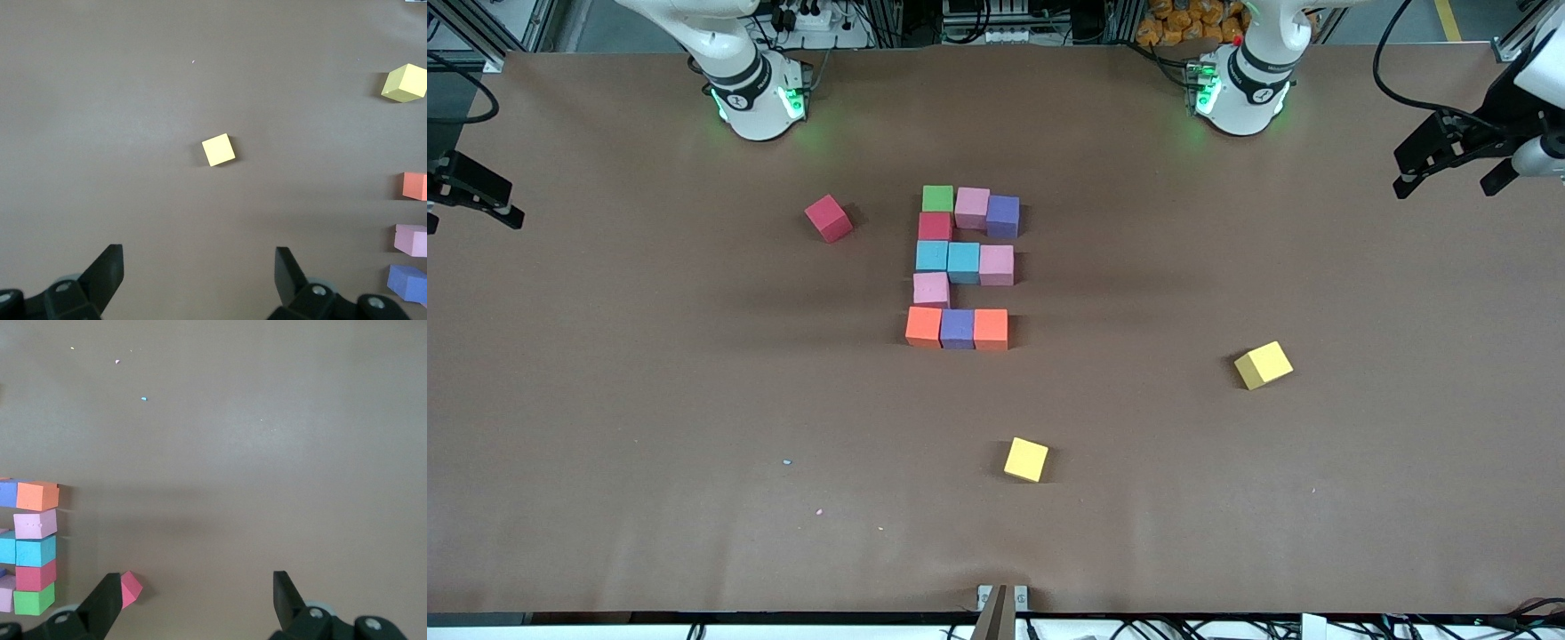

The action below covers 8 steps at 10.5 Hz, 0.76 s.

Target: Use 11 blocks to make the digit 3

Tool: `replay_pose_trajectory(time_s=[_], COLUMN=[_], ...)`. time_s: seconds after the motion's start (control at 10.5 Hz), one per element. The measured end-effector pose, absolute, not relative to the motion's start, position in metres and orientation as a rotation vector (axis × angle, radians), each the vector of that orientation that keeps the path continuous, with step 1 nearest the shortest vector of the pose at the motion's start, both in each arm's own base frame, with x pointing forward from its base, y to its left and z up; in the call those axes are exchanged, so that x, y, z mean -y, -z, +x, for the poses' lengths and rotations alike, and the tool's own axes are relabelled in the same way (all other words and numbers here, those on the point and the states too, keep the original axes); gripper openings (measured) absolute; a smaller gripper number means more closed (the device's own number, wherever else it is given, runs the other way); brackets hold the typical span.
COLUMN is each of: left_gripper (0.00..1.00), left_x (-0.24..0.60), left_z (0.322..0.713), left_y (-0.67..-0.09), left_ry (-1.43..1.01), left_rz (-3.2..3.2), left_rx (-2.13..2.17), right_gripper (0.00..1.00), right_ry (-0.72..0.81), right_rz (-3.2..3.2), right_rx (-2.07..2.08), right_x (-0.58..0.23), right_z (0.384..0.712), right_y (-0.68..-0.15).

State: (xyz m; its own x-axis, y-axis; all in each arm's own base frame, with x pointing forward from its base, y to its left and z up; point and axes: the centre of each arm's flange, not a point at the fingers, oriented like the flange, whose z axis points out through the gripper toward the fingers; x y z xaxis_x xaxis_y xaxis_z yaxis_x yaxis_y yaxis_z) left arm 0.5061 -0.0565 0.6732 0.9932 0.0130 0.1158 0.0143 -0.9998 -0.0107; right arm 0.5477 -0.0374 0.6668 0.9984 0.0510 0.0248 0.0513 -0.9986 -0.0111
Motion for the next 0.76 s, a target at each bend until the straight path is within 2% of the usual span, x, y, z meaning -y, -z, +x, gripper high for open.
replay_pose_trajectory(time_s=[0.76], left_gripper=[1.00], left_x=[0.056], left_z=[0.513], left_y=[-0.653], left_ry=[0.062], left_rz=[-3.199], left_rx=[0.040], right_gripper=[1.00], right_ry=[0.040], right_rz=[-3.129], right_rx=[0.080], right_x=[0.037], right_z=[0.548], right_y=[-0.667])
